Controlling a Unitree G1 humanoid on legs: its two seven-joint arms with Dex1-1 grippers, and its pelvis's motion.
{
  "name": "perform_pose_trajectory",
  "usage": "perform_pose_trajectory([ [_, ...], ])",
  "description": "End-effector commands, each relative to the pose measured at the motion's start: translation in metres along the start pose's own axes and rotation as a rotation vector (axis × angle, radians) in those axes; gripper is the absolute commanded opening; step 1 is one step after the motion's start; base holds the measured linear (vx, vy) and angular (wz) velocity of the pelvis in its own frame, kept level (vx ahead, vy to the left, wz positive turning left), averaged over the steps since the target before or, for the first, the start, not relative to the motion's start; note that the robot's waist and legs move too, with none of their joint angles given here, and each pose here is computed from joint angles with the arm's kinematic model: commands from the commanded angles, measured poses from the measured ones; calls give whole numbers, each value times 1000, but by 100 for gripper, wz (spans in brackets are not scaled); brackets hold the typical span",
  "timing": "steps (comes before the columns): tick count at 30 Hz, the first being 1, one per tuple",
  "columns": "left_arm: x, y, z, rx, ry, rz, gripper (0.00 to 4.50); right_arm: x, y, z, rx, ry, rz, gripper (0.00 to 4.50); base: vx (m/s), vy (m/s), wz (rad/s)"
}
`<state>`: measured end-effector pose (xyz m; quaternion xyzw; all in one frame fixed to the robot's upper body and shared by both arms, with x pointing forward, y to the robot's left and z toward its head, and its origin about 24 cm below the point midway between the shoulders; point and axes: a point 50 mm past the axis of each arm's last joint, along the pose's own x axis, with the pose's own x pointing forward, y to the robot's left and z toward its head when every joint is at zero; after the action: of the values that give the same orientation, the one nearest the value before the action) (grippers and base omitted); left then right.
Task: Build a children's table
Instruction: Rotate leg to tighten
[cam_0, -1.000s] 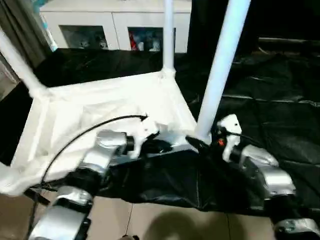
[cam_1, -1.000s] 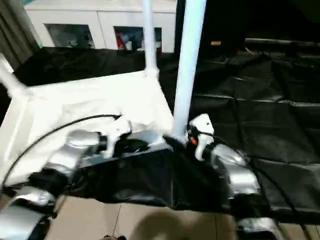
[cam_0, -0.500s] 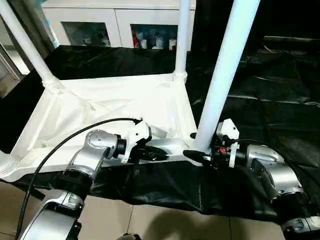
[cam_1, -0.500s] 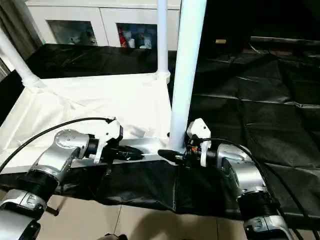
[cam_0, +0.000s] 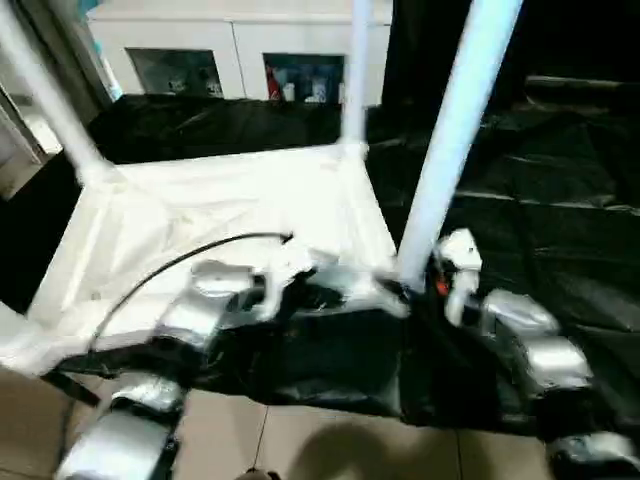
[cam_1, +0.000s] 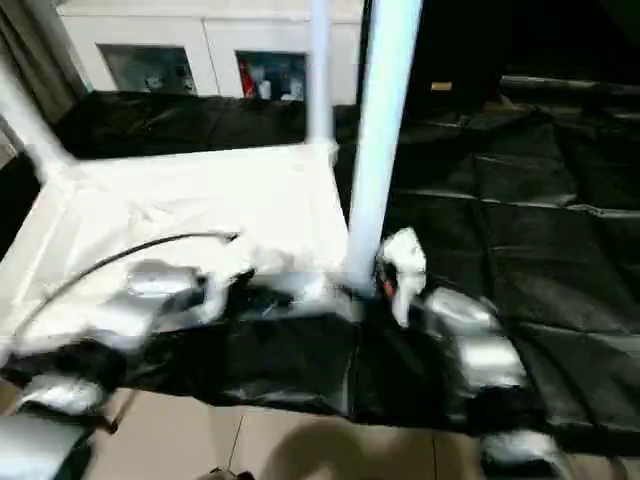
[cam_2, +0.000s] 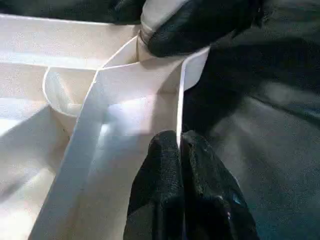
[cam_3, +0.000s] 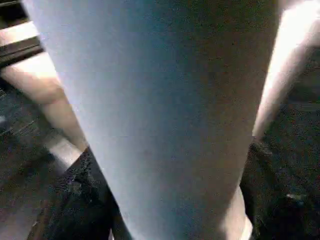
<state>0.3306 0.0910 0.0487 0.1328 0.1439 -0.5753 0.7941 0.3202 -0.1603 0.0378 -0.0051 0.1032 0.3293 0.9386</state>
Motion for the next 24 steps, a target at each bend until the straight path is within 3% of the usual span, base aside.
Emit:
perform_pose_trajectory([
  [1, 9, 6, 10, -8, -35, 117, 0, 3, 10, -34, 34, 142, -73, 272, 0, 0, 0],
  [7, 41, -5, 25, -13, -65, 150, 0, 23, 26, -37, 133, 133, -221, 272, 0, 0, 0],
  [9, 49, -10, 30, -4, -80, 123, 0, 34, 40, -32, 119, 106, -171, 272, 0, 0, 0],
  [11, 50, -11, 30, 1, -81, 112, 0, 36, 43, -28, 123, 79, -132, 272, 0, 0, 0],
  [12, 49, -10, 30, 1, -81, 110, 0, 36, 43, -27, 133, 67, -116, 272, 0, 0, 0],
  [13, 49, -10, 30, 1, -80, 111, 0, 36, 44, -26, 139, 61, -109, 328, 0, 0, 0],
  [15, 43, -10, 27, 9, -80, 74, 0, 33, 41, -21, 113, 49, -51, 344, 0, 0, 0],
  [20, 32, -11, 20, 26, -71, -6, 0, 24, 36, -14, 60, 34, 69, 351, 0, 0, 0],
  [24, 8, -11, 6, 54, -19, -136, 0, 0, 31, -5, -25, 35, 298, 351, 0, 0, 0],
])
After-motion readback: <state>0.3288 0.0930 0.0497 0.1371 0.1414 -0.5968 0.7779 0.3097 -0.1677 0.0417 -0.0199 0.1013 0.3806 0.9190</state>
